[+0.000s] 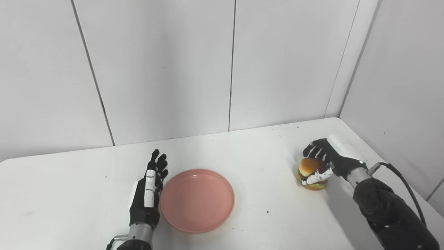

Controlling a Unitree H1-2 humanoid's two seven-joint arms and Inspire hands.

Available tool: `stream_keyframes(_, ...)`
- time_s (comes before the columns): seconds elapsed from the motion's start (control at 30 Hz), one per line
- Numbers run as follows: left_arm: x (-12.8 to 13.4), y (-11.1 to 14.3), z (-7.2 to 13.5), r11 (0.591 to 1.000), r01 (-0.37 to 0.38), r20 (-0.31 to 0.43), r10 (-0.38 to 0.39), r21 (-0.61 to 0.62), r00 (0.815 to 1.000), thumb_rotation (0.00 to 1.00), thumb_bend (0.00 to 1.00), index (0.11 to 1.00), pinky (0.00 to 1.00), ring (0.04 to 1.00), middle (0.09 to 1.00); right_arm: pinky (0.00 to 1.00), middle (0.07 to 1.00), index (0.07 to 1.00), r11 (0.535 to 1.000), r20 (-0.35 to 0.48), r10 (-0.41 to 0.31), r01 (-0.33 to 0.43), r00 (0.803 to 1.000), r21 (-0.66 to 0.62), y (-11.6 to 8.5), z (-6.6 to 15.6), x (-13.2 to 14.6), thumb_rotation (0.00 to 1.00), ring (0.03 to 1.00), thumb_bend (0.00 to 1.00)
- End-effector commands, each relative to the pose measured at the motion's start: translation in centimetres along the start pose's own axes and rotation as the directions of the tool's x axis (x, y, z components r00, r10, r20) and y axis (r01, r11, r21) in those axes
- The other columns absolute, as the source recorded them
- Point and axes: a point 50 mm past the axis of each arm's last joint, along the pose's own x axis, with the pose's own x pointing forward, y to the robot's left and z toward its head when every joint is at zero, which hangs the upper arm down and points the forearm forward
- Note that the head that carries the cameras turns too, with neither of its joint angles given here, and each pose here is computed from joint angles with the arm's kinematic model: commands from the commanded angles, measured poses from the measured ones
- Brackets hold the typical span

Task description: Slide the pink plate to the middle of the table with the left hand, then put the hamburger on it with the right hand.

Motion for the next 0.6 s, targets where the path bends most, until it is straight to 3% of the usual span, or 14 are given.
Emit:
stream_keyframes(0.0, -3.2, 1.4, -3.6, 0.999, -0.045, -0.121, 0.044, -0.006, 0.992, 1.00, 0.68, 0.958, 0.98, 0.975, 0.960, 0.38, 0.467, 0.514, 0.993, 0.065, -0.119, 0.121, 0.991, -0.019, -2.9, 1.4, 0.9, 0.00, 0.438, 0.52)
stream_keyframes(0.33, -3.3, 0.9, -3.6, 0.999, -0.049, -0.126, 0.047, -0.010, 0.991, 1.00, 0.69, 0.953, 0.98, 0.971, 0.954, 0.32, 0.449, 0.519, 0.982, 0.160, -0.186, 0.185, 0.969, 0.021, -2.8, 4.0, 0.3, 0.00, 0.383, 0.52)
stream_keyframes(0.57, -3.2, -0.1, -3.7, 0.999, -0.051, -0.136, 0.049, -0.012, 0.989, 1.00, 0.72, 0.954, 0.99, 0.974, 0.955, 0.30, 0.450, 0.519, 0.975, 0.316, -0.219, 0.194, 0.923, 0.110, -3.0, 8.2, 0.1, 0.00, 0.374, 0.52)
